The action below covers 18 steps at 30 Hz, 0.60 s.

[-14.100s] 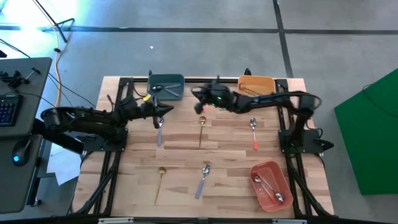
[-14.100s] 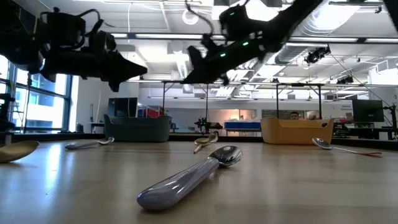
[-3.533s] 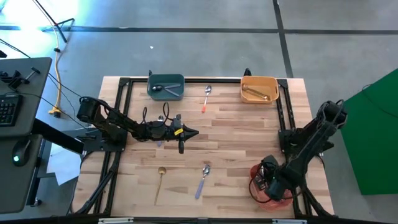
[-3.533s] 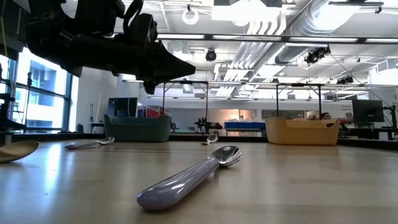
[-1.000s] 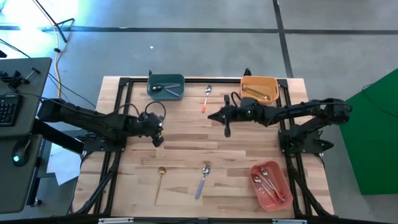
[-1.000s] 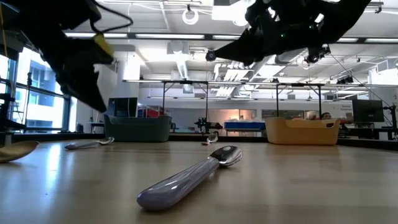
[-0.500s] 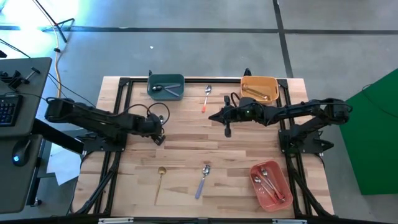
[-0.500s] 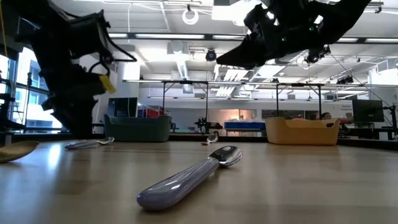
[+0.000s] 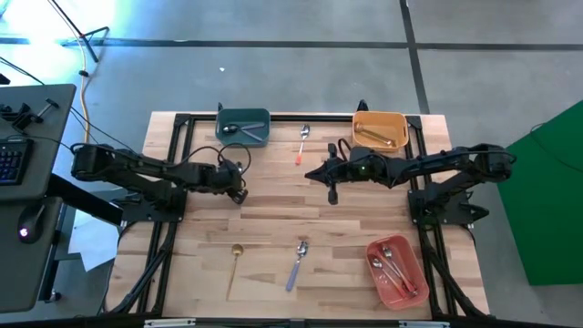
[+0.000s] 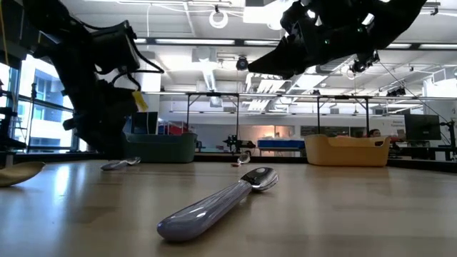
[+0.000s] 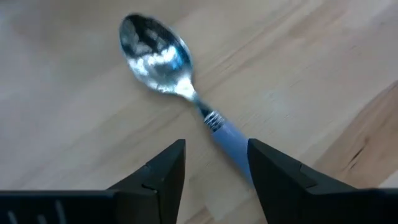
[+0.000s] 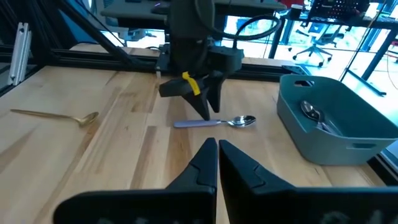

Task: Sort silverware by color (type)
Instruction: Put the left violet spoon into the dark green bin

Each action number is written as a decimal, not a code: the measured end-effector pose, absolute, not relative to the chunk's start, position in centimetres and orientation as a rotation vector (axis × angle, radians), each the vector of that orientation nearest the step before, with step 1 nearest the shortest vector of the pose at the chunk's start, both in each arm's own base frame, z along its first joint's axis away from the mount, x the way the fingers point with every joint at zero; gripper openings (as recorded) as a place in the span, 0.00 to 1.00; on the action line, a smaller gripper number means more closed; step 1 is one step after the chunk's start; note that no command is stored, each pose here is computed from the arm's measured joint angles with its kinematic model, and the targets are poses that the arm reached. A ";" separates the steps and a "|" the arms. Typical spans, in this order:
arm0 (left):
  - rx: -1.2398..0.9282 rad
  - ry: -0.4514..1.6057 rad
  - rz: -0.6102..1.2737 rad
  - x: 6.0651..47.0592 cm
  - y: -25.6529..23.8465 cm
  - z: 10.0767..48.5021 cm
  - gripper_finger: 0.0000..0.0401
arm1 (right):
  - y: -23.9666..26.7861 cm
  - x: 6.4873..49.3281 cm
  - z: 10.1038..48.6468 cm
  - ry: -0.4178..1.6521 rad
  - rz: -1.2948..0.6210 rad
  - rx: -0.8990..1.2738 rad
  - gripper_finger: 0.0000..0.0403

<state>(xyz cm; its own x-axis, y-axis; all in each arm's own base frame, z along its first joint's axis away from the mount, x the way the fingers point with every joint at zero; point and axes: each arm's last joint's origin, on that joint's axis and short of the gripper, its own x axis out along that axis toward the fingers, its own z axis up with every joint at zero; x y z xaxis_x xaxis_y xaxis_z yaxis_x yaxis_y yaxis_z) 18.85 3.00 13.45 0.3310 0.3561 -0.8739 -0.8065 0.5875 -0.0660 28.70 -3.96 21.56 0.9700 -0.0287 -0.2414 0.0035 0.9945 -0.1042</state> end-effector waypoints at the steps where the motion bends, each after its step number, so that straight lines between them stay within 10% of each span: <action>1: -0.558 0.944 0.814 19.0 3.1 13.6 0.41 | -3.9 28.7 21.6 0.245 -0.015 -0.104 0.00; 18: -0.533 0.981 0.845 20.1 3.5 12.1 0.41 | -3.9 28.7 21.5 0.253 -0.016 -0.103 0.00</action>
<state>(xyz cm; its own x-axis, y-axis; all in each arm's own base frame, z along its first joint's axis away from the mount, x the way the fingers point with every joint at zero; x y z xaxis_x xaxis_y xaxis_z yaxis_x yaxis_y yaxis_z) 20.12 3.50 12.14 0.2896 0.3732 -0.8814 -0.8164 0.5770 -0.0240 28.68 -3.93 21.49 0.9680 -0.0285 -0.2494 0.0026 0.9946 -0.1036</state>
